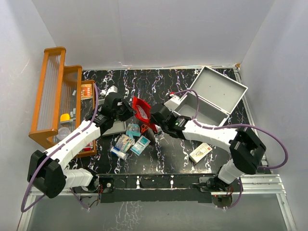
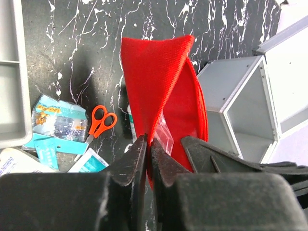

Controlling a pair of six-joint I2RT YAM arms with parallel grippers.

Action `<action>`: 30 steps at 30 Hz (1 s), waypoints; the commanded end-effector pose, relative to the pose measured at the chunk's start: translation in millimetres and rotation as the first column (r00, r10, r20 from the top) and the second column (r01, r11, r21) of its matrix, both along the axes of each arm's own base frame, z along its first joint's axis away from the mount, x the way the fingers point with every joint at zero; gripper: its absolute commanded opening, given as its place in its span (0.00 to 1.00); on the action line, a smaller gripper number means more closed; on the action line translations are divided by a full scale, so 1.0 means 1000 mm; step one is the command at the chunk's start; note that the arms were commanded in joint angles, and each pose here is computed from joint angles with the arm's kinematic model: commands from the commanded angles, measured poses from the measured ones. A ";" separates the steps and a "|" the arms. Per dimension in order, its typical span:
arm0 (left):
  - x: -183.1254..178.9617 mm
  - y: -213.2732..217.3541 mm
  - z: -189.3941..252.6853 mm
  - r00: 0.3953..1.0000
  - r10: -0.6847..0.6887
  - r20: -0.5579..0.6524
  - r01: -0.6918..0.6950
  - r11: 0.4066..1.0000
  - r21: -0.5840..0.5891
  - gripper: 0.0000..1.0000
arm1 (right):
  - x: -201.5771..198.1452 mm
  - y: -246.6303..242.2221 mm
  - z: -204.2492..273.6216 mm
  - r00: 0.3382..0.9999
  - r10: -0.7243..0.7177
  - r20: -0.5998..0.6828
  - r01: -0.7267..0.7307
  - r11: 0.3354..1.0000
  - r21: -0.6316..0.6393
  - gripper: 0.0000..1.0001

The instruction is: Organize the medicine kit

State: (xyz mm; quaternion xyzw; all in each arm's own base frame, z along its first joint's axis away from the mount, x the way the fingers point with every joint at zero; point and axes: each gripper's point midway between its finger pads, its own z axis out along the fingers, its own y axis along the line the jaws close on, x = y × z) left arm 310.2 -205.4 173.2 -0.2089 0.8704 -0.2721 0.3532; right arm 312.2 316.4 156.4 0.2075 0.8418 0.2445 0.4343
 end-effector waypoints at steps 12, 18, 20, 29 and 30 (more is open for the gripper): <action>-0.018 -0.027 0.032 0.805 -0.526 0.274 0.475 0.848 0.234 0.00 | -0.027 0.016 0.070 0.939 0.328 0.106 -0.321 0.944 -0.073 0.51; -0.018 -0.028 0.035 0.780 -0.567 0.264 0.514 0.822 0.246 0.00 | -0.049 0.020 0.085 0.851 0.509 0.131 -0.501 0.861 -0.092 0.49; -0.014 -0.023 0.037 0.800 -0.546 0.247 0.493 0.834 0.247 0.00 | -0.052 0.021 0.084 0.844 0.521 0.126 -0.514 0.854 -0.086 0.46; -0.004 0.035 0.070 0.916 -0.366 0.163 0.286 0.883 0.373 0.00 | -0.064 0.026 0.032 0.866 0.498 -0.044 -0.498 0.867 0.010 0.44; -0.005 0.043 0.075 0.926 -0.341 0.163 0.258 0.885 0.389 0.00 | -0.068 0.031 0.022 0.853 0.518 -0.066 -0.518 0.855 0.028 0.42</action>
